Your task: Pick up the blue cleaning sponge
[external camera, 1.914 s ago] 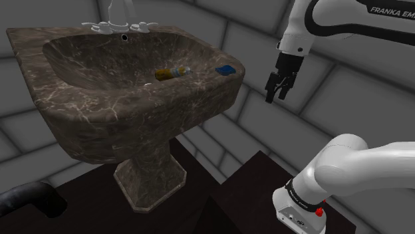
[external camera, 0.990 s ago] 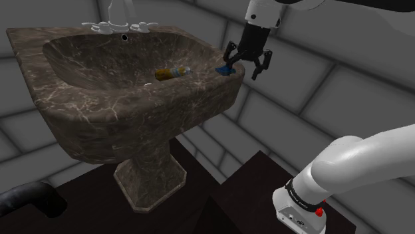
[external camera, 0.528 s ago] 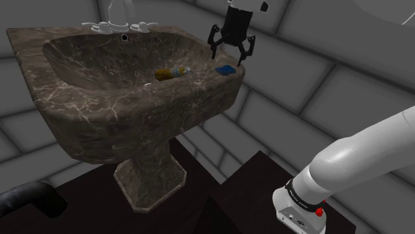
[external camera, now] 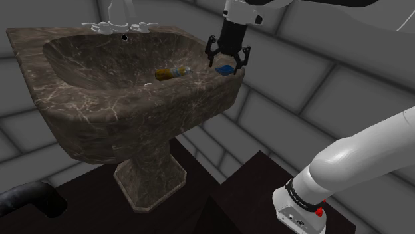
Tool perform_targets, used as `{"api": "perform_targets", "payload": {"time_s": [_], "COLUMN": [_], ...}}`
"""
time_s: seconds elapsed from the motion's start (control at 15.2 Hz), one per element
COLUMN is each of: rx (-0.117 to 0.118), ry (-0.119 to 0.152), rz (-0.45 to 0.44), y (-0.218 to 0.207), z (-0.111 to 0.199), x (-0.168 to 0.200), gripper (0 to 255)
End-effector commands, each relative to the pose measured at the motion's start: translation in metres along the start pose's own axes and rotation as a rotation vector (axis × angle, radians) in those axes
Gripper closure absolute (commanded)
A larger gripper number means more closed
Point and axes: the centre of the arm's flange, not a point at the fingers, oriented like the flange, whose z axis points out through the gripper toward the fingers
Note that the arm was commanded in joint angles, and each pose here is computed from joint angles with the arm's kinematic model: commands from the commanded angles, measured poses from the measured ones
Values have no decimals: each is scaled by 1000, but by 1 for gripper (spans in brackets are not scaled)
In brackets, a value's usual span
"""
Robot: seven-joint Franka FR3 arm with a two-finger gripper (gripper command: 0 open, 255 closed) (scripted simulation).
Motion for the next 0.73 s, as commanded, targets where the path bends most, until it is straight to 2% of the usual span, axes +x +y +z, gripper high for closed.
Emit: {"api": "perform_targets", "payload": {"time_s": [0.0, 0.66], "rx": [0, 0], "ry": [0, 0], "rz": [0, 0], "y": [0, 0], "z": [2, -4], "x": [0, 0], "gripper": [255, 255]}}
